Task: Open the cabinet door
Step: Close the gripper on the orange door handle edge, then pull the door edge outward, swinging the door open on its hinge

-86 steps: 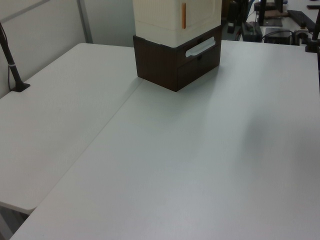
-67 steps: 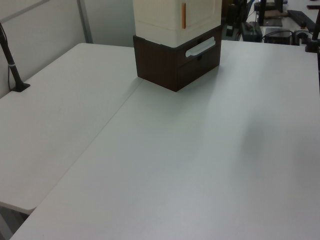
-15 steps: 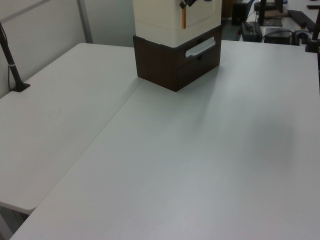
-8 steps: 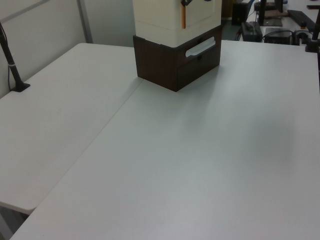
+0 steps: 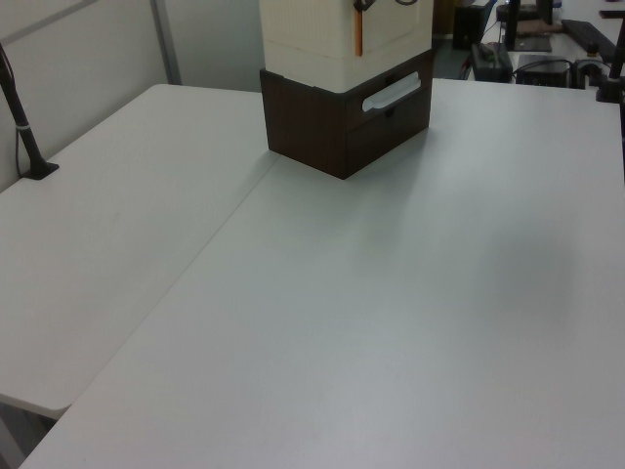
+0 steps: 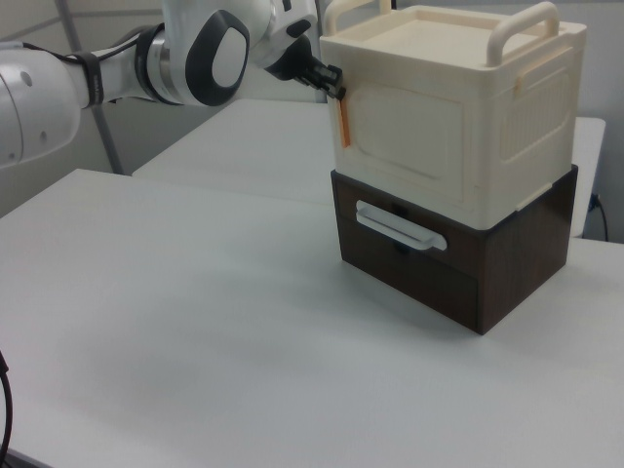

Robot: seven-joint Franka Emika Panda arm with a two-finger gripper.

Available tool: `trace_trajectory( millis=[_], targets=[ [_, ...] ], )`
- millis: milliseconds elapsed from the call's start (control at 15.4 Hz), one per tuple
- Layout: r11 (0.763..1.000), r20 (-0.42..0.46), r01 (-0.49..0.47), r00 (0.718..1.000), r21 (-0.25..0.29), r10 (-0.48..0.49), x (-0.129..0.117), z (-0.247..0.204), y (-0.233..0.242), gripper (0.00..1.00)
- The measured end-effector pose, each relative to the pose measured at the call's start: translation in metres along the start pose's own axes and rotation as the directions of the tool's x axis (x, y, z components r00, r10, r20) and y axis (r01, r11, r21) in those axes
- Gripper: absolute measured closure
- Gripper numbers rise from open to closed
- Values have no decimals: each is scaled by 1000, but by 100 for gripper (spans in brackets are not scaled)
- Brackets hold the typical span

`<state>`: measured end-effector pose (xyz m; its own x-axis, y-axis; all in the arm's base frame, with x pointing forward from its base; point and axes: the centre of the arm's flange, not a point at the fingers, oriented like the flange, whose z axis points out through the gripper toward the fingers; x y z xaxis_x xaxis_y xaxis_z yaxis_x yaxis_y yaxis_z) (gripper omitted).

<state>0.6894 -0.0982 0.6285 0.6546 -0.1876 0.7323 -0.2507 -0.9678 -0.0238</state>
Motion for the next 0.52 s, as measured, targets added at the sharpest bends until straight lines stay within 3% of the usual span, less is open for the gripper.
trace_trajectory(
  millis=[518],
  targets=[
    [1000, 89, -7, 996, -14, 8, -1, -11, 0, 88]
  ],
)
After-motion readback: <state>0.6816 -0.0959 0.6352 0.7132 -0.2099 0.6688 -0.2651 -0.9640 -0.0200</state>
